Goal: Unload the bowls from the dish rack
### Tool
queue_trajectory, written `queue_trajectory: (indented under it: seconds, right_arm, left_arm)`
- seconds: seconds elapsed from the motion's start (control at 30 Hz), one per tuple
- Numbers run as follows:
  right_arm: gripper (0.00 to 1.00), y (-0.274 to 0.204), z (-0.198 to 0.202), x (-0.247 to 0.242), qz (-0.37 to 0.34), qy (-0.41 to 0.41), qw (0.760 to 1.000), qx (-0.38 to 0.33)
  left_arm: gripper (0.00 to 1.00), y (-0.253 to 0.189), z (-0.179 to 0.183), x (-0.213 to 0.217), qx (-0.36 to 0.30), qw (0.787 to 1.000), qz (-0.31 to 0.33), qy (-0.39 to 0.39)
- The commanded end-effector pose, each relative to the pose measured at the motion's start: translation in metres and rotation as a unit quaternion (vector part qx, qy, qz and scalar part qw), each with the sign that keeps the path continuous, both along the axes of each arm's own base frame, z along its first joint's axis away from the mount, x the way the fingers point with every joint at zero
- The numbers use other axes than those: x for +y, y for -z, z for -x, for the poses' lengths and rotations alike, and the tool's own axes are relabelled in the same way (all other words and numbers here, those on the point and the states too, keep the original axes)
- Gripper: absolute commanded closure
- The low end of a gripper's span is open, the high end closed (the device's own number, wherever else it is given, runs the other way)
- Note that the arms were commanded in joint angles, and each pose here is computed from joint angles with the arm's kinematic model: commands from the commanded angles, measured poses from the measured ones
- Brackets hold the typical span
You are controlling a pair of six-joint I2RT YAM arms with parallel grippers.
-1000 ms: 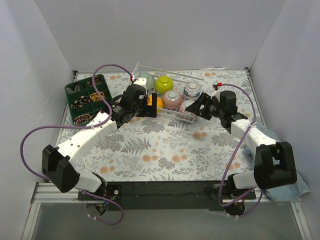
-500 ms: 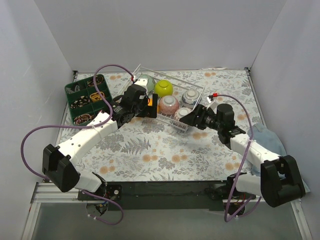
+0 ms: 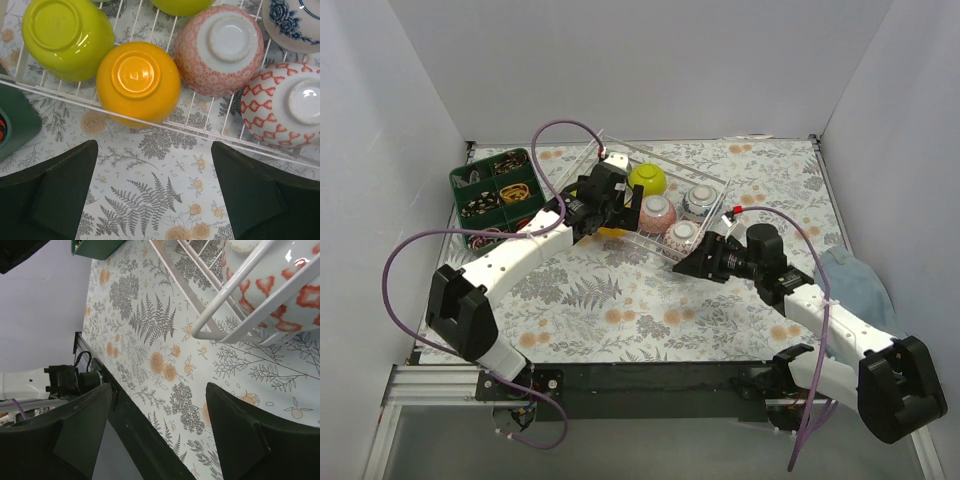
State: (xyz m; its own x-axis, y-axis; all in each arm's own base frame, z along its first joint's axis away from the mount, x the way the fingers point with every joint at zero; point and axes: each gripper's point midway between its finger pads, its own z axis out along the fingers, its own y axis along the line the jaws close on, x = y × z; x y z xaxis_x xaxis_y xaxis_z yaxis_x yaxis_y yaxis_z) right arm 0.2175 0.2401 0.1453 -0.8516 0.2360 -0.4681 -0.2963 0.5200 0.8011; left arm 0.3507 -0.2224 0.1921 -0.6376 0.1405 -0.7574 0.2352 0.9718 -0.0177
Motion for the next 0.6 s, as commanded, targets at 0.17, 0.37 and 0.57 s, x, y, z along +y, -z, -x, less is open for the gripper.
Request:
queue_trajectory:
  seconds: [0.17, 0.37, 0.57]
  right_arm:
    - [0.15, -0.029, -0.014, -0.039, 0.133, 0.044, 0.986, -0.087]
    - [0.15, -0.035, -0.016, -0.059, 0.191, 0.06, 0.974, -0.11]
    - [0.15, -0.035, -0.015, -0.07, 0.221, 0.063, 0.966, -0.119]
  left_arm:
    - [0.02, -0.011, -0.042, -0.004, -0.024, 0.998, -0.053, -0.035]
    - [0.02, 0.01, -0.062, -0.011, -0.006, 0.993, -0.113, -0.015]
    - [0.02, 0.025, -0.075, -0.02, 0.009, 0.991, -0.136, -0.006]
